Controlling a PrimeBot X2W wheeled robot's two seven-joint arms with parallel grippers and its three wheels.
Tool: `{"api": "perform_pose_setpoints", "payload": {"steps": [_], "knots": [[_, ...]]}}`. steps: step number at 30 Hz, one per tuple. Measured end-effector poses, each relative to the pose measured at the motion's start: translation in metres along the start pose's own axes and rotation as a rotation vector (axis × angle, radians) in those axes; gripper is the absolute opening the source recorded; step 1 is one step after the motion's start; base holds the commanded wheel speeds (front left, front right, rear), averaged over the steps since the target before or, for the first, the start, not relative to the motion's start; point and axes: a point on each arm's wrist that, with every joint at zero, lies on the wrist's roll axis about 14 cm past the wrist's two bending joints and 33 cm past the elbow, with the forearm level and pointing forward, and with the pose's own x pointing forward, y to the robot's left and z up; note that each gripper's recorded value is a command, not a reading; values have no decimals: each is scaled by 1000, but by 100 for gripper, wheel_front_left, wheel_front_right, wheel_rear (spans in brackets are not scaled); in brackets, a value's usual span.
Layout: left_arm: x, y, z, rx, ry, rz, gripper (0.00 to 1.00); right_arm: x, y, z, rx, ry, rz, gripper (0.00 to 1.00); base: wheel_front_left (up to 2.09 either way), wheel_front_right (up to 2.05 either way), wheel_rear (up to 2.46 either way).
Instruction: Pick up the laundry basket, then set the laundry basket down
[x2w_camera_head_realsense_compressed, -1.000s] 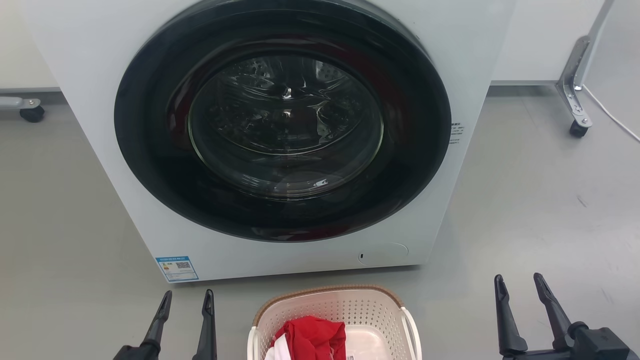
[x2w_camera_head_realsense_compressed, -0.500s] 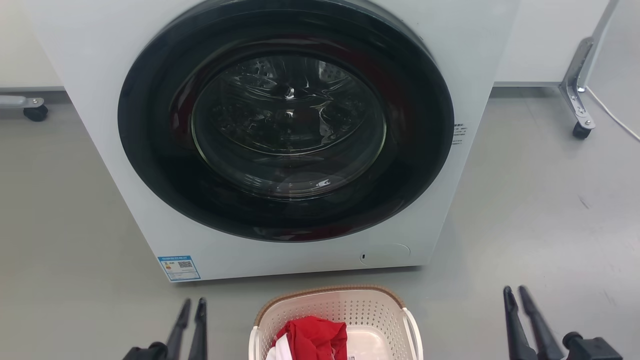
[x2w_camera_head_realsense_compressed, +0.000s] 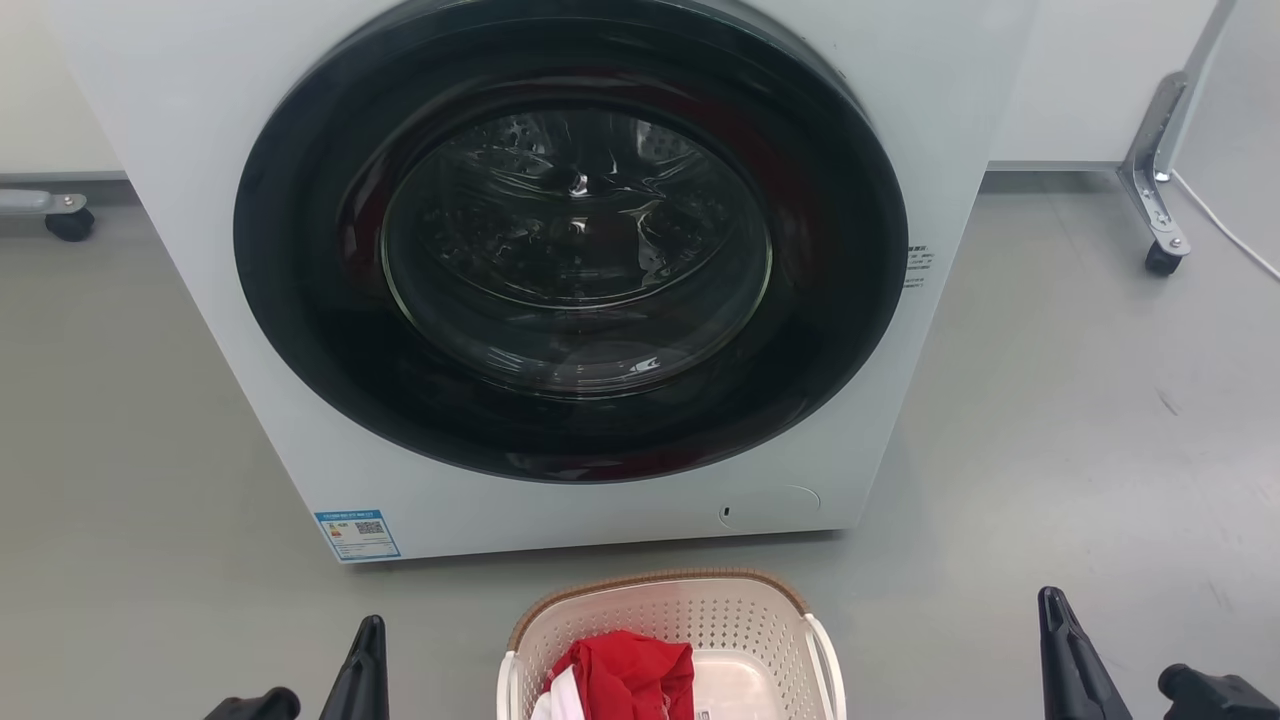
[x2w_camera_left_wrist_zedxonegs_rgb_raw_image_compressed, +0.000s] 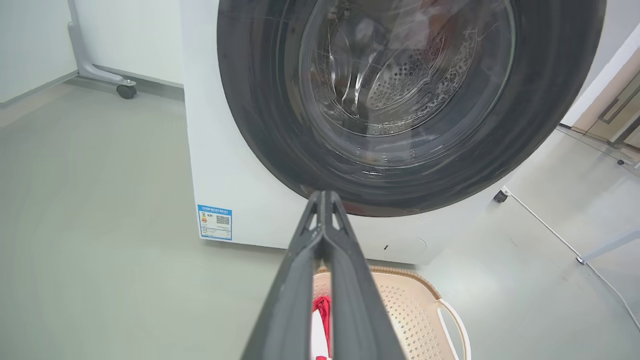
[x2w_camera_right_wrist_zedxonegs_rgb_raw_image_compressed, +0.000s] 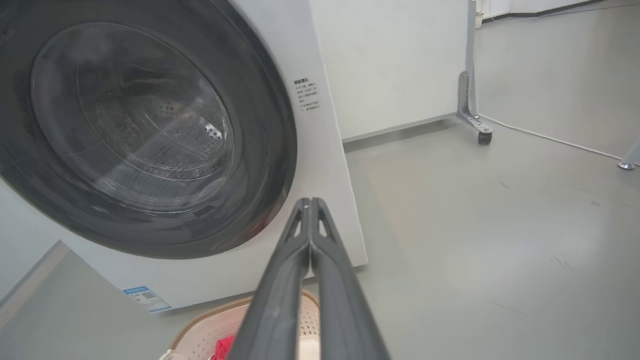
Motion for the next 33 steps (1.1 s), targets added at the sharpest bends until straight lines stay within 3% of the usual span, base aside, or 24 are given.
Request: {"api": "perform_pose_setpoints", "payload": {"steps": [33], "knots": [[15,17,-2,-452,61,45,0,16,-24,-8,482,78,-94,0,0,0,0]]}}
